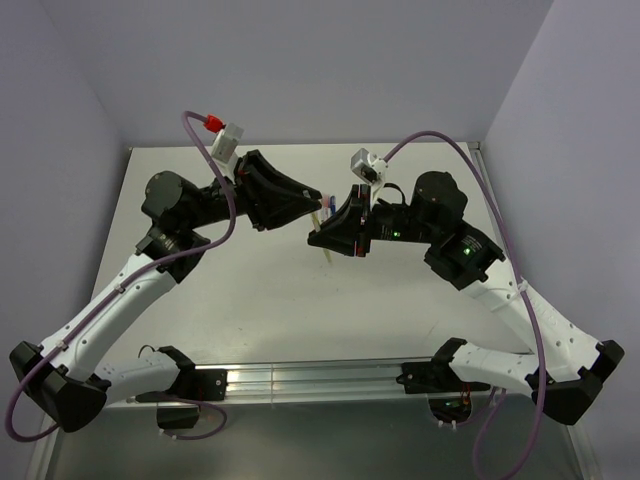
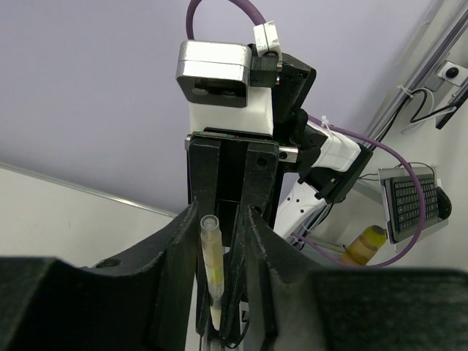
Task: Insert the pens into the pen caps
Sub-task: Press the pen cap onto the pen.
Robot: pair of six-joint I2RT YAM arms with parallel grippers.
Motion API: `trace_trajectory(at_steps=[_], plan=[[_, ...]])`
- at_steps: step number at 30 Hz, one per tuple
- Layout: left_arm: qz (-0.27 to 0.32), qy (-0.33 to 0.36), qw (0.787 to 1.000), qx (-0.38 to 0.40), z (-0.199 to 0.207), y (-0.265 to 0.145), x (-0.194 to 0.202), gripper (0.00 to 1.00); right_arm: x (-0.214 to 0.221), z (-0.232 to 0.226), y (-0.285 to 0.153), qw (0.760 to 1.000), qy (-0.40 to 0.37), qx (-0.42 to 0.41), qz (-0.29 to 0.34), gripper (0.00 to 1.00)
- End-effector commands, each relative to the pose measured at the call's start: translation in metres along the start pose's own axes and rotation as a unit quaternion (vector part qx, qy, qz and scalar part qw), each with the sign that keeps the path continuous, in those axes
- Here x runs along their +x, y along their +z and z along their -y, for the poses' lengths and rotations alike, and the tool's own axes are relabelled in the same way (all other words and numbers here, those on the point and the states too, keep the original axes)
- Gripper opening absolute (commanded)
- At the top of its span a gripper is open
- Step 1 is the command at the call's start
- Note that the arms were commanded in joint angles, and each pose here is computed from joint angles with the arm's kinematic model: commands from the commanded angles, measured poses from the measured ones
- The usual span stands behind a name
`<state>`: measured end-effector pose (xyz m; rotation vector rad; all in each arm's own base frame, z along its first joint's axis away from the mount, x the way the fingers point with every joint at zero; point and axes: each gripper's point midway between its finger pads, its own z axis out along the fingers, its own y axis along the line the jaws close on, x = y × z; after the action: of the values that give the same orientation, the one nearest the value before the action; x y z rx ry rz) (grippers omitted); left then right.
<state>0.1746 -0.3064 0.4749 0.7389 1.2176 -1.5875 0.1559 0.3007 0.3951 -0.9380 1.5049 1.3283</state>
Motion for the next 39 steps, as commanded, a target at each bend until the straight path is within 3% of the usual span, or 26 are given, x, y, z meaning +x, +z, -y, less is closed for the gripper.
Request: trace_trajectory(at_steps=[1, 8, 12, 17, 22, 28, 39], plan=[[-0.002, 0.010, 1.000, 0.014, 0.004, 0.001, -0.002, 0.37, -0.025, -0.009, 0.000, 0.999, -0.021, -0.004, 0.027, 0.00], [0.000, 0.010, 1.000, 0.011, 0.002, 0.001, -0.001, 0.28, -0.024, -0.008, 0.000, 1.000, -0.019, -0.004, 0.025, 0.00], [0.000, 0.011, 1.000, 0.008, 0.001, 0.000, -0.001, 0.13, -0.023, -0.008, 0.000, 0.999, -0.020, -0.004, 0.025, 0.00], [0.002, 0.015, 1.000, 0.010, 0.003, 0.000, -0.002, 0.00, -0.023, -0.008, 0.000, 1.000, -0.018, -0.004, 0.023, 0.00], [0.002, 0.017, 1.000, 0.015, 0.004, -0.001, -0.001, 0.00, -0.025, -0.008, 0.000, 1.000, -0.017, -0.001, 0.026, 0.00], [0.008, 0.018, 1.000, 0.002, -0.002, -0.001, 0.000, 0.00, -0.026, -0.008, 0.000, 1.000, -0.015, 0.001, 0.028, 0.14], [0.006, 0.013, 1.000, -0.020, -0.015, 0.001, 0.003, 0.00, -0.026, -0.007, -0.001, 0.999, -0.021, 0.002, 0.030, 0.23]])
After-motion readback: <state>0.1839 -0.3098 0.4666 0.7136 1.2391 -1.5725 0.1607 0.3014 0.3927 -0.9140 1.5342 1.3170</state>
